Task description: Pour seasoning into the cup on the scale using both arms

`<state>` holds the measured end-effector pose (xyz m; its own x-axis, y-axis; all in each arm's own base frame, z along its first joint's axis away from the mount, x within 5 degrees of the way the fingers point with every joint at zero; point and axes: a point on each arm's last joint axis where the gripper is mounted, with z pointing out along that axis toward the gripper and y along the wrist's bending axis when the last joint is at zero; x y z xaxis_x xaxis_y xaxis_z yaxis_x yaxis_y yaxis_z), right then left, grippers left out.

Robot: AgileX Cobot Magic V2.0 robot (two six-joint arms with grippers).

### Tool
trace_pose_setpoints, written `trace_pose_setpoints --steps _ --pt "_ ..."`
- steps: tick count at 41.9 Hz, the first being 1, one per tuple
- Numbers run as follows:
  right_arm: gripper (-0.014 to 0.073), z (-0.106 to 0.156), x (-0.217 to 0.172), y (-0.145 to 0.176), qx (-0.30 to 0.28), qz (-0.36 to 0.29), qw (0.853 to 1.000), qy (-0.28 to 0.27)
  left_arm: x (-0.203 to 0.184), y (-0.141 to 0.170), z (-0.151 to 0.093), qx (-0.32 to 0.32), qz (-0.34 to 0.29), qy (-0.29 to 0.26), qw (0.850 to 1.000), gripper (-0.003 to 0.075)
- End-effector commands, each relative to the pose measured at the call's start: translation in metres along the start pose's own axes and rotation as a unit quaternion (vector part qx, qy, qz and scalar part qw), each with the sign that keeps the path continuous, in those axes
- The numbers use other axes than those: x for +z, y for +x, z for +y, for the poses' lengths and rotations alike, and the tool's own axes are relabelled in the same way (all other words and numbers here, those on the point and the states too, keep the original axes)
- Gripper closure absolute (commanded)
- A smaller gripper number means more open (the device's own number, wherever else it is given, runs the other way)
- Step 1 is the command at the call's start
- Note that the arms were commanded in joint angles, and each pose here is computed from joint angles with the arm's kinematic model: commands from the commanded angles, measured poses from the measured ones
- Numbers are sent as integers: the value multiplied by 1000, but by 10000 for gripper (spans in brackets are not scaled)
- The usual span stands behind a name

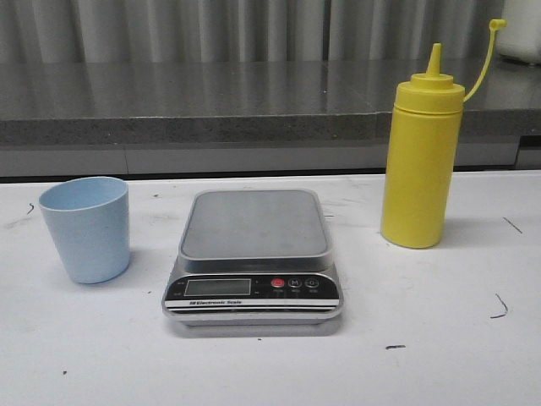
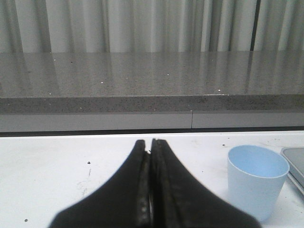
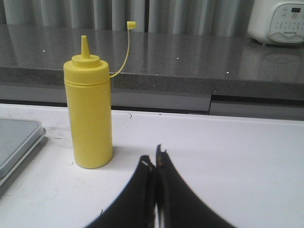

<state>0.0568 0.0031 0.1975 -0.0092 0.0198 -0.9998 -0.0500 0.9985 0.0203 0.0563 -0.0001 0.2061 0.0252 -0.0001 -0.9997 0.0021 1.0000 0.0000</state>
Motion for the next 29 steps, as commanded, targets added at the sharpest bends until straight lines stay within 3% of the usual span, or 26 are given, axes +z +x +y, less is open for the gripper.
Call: trace_pose_setpoints --steps 1,29 --pt "662 -1 -2 -11 -2 -55 998 3 -1 -1 0 -9 -37 0 999 740" --pt "662 -1 -2 -12 -2 -59 998 3 -1 -3 0 -9 -51 0 999 740"
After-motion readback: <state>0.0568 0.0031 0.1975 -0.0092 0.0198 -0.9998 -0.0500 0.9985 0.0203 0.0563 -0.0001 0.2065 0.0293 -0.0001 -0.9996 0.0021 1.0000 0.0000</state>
